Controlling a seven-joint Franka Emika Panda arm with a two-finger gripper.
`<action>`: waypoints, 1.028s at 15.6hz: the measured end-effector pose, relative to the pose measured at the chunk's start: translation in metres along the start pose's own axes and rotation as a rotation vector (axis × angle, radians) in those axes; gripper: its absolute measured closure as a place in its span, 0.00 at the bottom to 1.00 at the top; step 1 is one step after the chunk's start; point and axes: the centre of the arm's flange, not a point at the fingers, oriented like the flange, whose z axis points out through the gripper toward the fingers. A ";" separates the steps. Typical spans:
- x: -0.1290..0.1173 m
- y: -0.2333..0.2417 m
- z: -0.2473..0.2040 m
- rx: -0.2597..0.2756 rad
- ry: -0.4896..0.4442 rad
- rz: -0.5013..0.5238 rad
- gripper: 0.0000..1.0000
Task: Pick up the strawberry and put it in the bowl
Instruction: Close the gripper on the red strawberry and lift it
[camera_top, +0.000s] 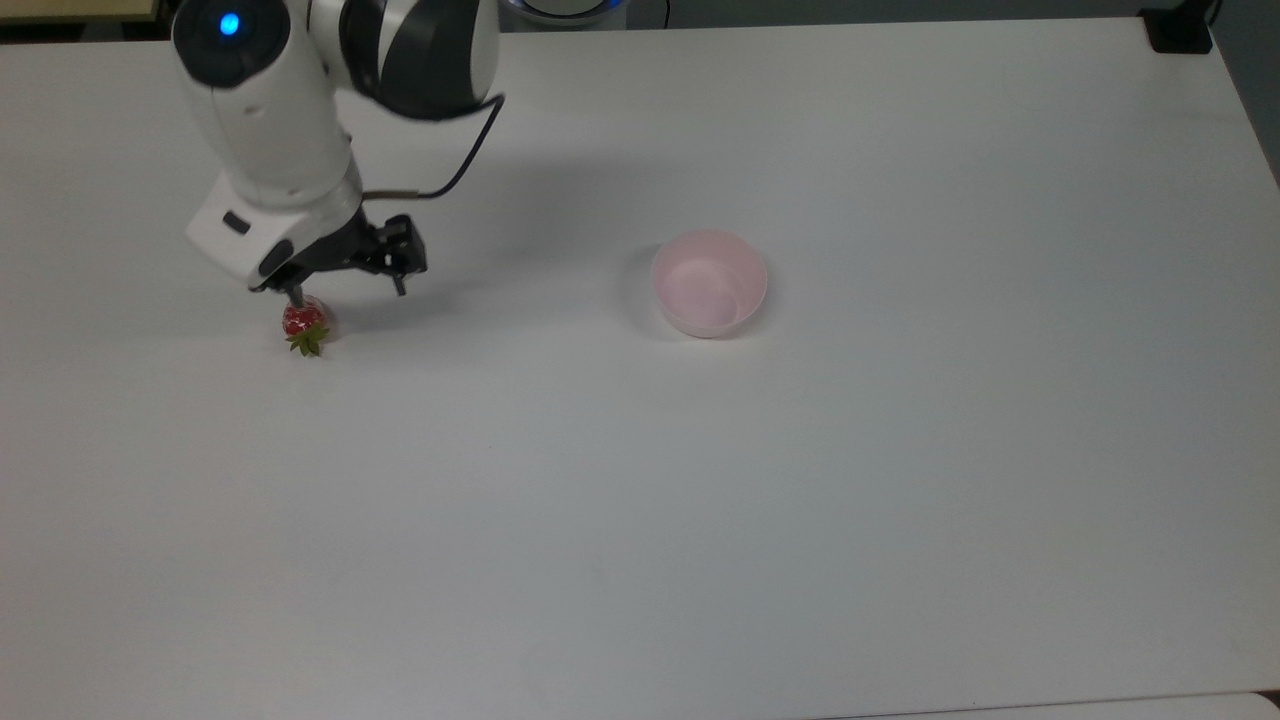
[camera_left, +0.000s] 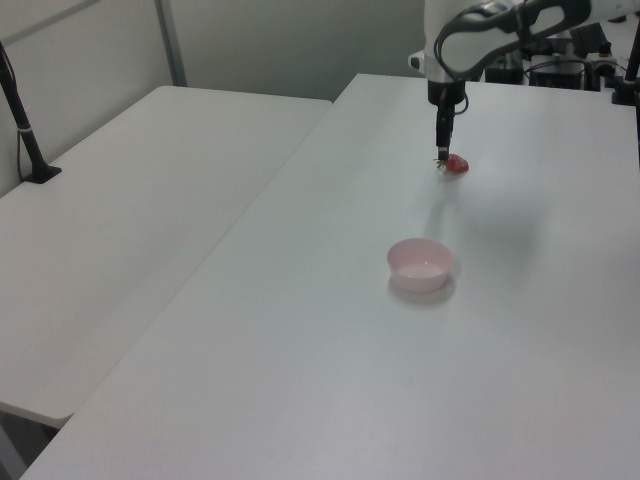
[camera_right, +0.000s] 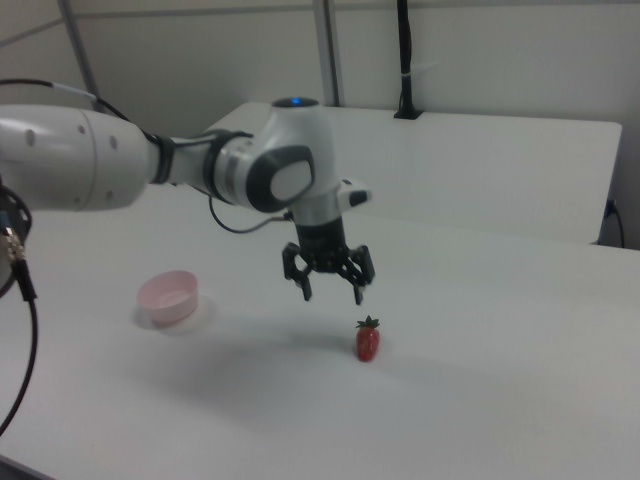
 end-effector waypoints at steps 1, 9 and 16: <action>0.000 0.008 0.010 -0.007 0.000 0.007 0.00; -0.007 0.043 0.060 -0.030 -0.018 -0.012 0.03; -0.002 0.044 0.068 -0.041 -0.009 -0.056 0.56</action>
